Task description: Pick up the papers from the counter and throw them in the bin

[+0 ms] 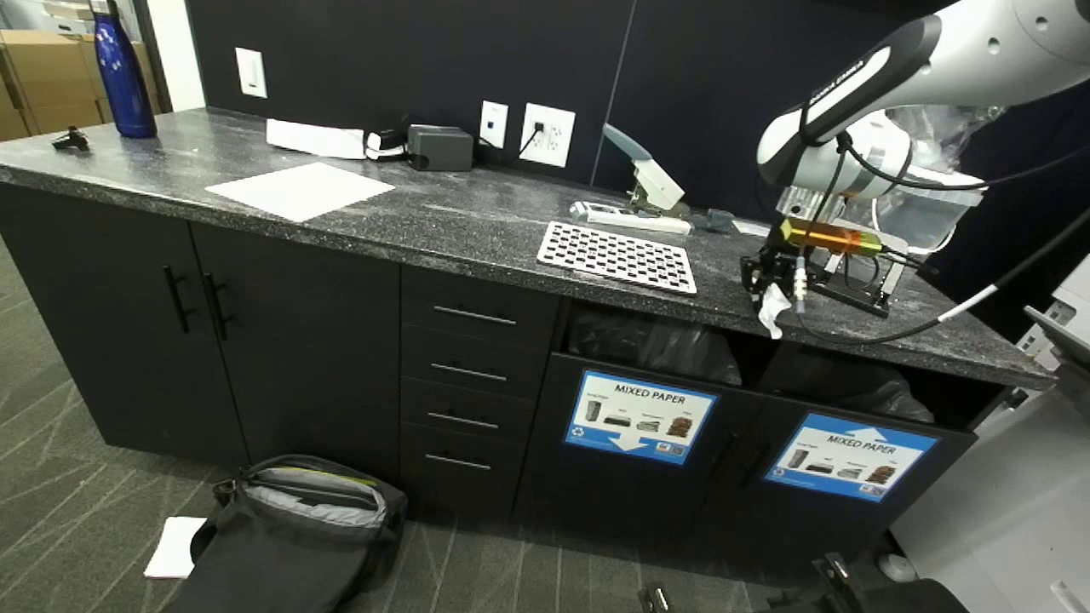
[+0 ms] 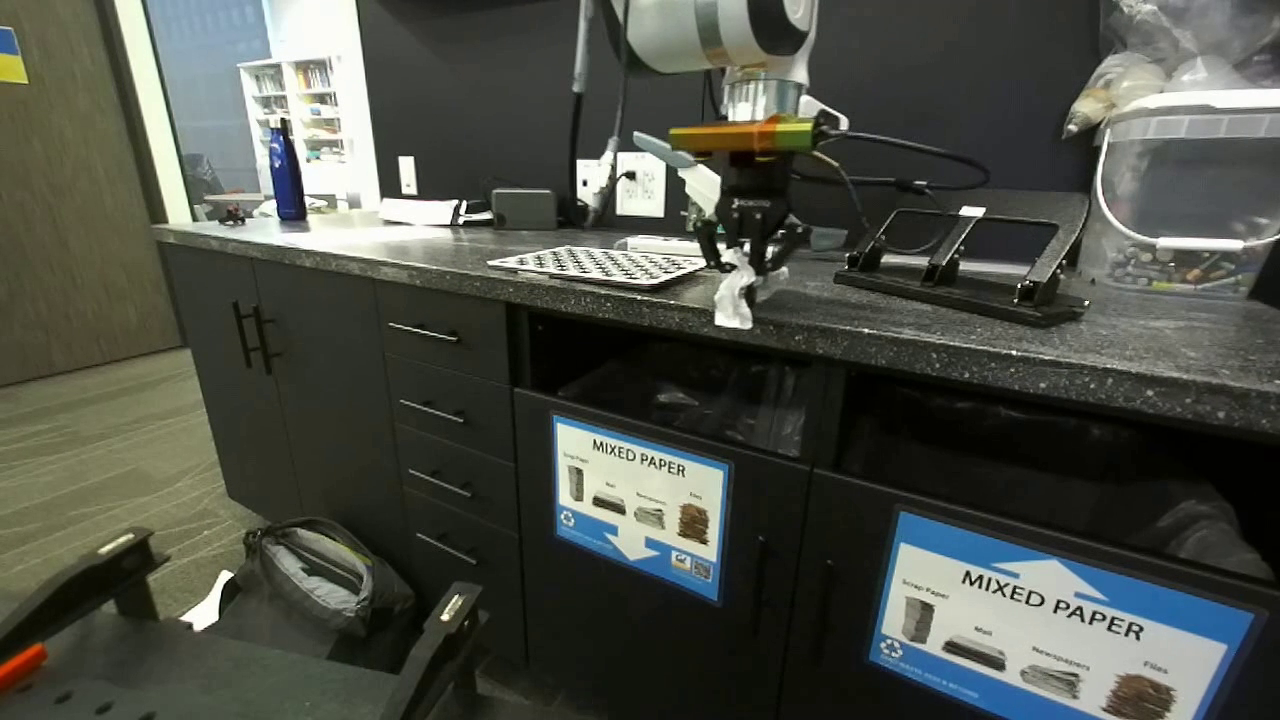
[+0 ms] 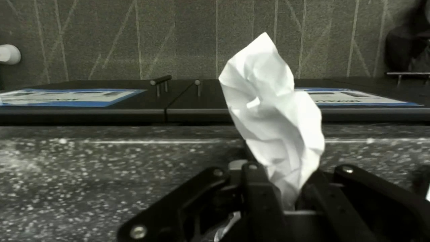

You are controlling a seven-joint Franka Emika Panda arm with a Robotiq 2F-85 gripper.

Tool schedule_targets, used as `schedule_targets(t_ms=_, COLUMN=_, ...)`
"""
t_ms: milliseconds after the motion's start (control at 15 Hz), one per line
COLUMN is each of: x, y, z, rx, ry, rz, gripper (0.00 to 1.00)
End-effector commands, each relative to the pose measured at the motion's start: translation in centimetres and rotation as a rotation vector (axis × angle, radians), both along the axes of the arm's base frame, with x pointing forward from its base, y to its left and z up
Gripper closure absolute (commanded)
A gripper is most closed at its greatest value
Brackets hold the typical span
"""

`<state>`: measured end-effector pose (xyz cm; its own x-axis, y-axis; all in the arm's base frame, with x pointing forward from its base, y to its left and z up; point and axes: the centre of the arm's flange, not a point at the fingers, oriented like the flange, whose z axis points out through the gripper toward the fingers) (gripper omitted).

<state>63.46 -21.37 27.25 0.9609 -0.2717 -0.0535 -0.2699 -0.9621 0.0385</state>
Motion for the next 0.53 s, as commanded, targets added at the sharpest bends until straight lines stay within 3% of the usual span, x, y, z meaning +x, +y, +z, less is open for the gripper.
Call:
schedule_targets(t_ms=0, x=-4.5, y=8.0, z=2.0, rx=-0.026, ry=-0.058, rz=0.055, gripper=0.89)
schedule_targets(t_ms=333, x=-9.3, y=18.7, z=-1.1, rx=-0.007, ry=0.027, rz=0.163, gripper=0.91)
schedule_targets(t_ms=467, x=-12.1, y=22.9, z=-3.3, rx=0.006, ry=0.054, rz=0.136, gripper=0.91)
